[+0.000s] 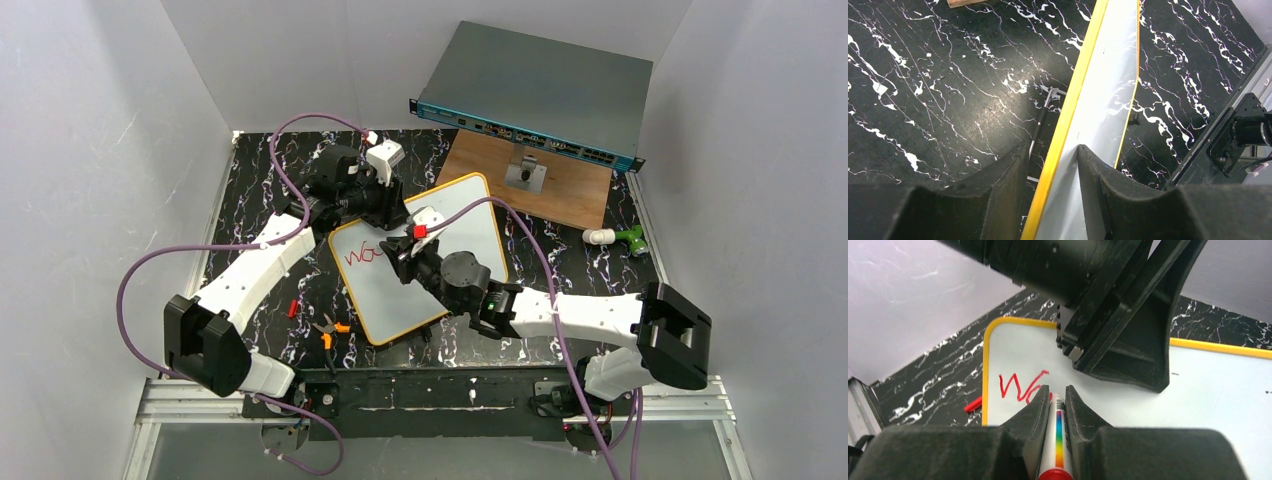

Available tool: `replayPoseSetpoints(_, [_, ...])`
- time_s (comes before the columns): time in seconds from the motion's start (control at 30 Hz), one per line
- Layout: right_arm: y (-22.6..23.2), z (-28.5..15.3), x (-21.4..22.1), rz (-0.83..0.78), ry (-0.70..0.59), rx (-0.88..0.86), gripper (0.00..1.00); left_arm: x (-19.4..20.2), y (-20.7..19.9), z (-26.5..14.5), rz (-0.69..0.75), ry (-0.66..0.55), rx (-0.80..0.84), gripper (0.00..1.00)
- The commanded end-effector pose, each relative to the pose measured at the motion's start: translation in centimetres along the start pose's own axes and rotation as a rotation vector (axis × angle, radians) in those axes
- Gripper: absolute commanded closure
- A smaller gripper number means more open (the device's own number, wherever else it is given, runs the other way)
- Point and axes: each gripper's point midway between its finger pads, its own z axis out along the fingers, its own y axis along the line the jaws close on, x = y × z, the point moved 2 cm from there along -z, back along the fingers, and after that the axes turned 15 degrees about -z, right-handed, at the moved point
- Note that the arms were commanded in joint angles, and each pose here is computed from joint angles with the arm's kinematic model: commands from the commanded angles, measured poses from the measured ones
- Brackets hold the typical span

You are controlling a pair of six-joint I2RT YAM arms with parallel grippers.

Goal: Write a sentence on the whiteboard

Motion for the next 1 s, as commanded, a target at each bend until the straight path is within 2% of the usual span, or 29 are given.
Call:
replayPoseSetpoints(0.0, [-0.9, 0.0, -3.2, 0.123, -0.141, 0.046, 0.99, -1.7, -1.4, -1.7, 0.047, -0.087, 0.025, 1.0])
replayPoseSetpoints(0.23, [-1.5, -0.4, -2.8, 0.198, -0.15, 0.087, 0.99, -1.9, -1.6, -1.6, 0.046, -0.092, 0.032, 1.0])
replayPoseSetpoints(0.97, [-2.2, 1.5, -1.1, 0.238, -0.098, 0.136, 0.99, -2.0, -1.9, -1.8, 0.053, -0.095, 0.036, 1.0])
